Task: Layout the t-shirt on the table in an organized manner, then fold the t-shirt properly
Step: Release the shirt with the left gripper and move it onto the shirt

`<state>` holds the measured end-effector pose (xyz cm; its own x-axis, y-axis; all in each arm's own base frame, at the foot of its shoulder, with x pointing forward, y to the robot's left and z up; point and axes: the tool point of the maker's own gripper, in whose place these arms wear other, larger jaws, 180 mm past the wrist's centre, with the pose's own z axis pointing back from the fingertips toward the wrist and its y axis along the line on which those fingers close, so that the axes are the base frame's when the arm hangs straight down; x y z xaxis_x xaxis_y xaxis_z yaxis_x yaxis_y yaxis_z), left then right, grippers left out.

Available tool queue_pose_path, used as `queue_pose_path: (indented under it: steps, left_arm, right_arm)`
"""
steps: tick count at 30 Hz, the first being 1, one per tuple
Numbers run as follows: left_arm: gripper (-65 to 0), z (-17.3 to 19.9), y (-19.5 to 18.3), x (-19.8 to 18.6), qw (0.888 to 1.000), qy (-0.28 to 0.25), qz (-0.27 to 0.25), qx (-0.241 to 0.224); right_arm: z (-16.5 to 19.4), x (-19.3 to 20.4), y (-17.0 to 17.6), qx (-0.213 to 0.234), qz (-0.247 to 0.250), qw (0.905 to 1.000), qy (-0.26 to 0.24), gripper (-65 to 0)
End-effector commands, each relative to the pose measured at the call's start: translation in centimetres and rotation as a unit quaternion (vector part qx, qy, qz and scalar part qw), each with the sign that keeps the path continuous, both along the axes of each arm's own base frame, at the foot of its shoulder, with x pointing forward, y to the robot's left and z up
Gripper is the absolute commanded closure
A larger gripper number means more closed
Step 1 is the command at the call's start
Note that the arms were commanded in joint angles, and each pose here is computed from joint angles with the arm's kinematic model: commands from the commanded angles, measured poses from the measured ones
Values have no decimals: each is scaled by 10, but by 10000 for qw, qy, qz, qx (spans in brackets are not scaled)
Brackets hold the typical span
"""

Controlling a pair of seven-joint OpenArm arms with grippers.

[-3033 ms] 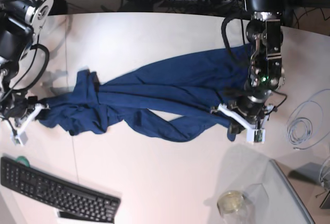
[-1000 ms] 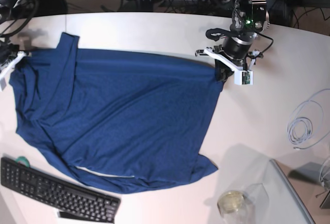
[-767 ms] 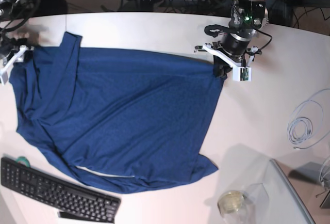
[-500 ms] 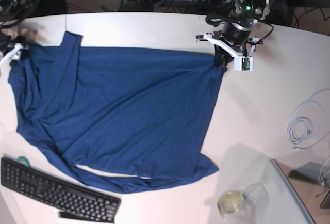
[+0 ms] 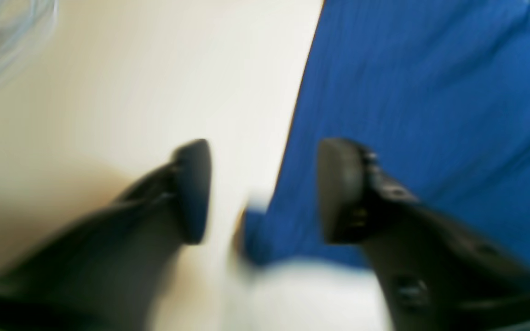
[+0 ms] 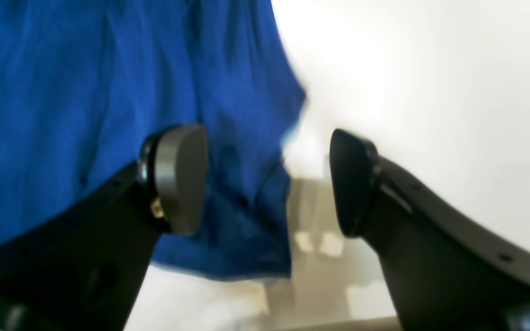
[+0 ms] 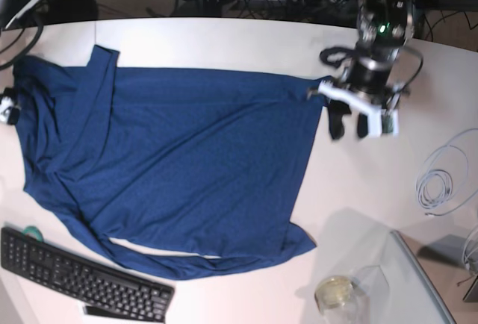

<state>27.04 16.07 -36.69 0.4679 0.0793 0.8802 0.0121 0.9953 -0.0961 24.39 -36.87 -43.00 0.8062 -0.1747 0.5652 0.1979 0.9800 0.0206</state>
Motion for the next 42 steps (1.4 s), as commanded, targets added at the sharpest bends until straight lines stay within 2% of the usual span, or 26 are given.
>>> queue_pose_path:
  steps: [1, 2, 6, 7, 8, 12, 14, 16, 19, 22, 27, 31, 35, 38, 40, 42]
  left_arm:
    - [-127, 6, -11, 11, 9997, -166, -130, -107]
    - [-8, 2, -19, 20, 9995, -161, -220, -164]
    - [0, -36, -43, 38, 9979, 257, -495, -316]
    - [0, -47, -48, 38, 9972, 393, -542, -340]
    - [0, -57, -52, 37, 9963, 521, -590, -355]
    - [0, -92, -49, 24, 9927, 1007, -535, -388]
    - [0, -100, -44, 19, 9918, 1116, -520, -342]
    - [0, -102, -37, 14, 9912, 1172, -605, -70]
    - [0, -110, -30, -6, 9878, 1331, -728, 355]
    - [0, -117, -26, -25, 9820, 1481, -882, 774]
    - [0, -125, -22, -45, 9764, 1664, -967, 983]
    - [0, -110, -24, -38, 9795, 1452, -971, 1005]
    - [0, -70, -29, -12, 9862, 866, -955, 1037]
    - [0, -45, -39, 14, 9889, 450, -982, 1016]
    - [0, -49, -47, 27, 9905, 435, -944, 905]
    - [0, -67, -51, 36, 9902, 637, -934, 825]
  right_arm:
    - [12, 11, -10, -90, -26, 9997, -221, -357]
    - [11, 14, -9, -51, -35, 9996, -284, -311]
    - [7, 25, 4, -62, 309, 9993, -224, -51]
    - [2, 26, 10, -8, 387, 9991, -151, -14]
    - [-4, 26, 15, 59, 454, 9989, -87, -5]
    - [-20, 26, 24, 290, 450, 9985, -121, -20]
    - [-30, 22, 19, 332, 113, 9993, -161, -20]
    - [-37, 14, 6, 281, -110, 9994, -161, -20]
    - [-54, 5, 7, 327, -103, 9994, 80, -17]
    - [-59, -4, -5, 195, -409, 9987, 244, -15]
    - [-55, -7, -12, 50, -503, 9985, 224, -15]
    - [-31, 0, -18, -270, -373, 9989, -57, -15]
    - [0, 13, -11, -594, -183, 9969, -492, -15]
    - [16, 17, -9, -795, -47, 9948, -640, -15]
    - [9, 22, 1, -679, 28, 9958, -607, -15]
    - [-4, 25, 11, -521, 117, 9974, -477, -15]
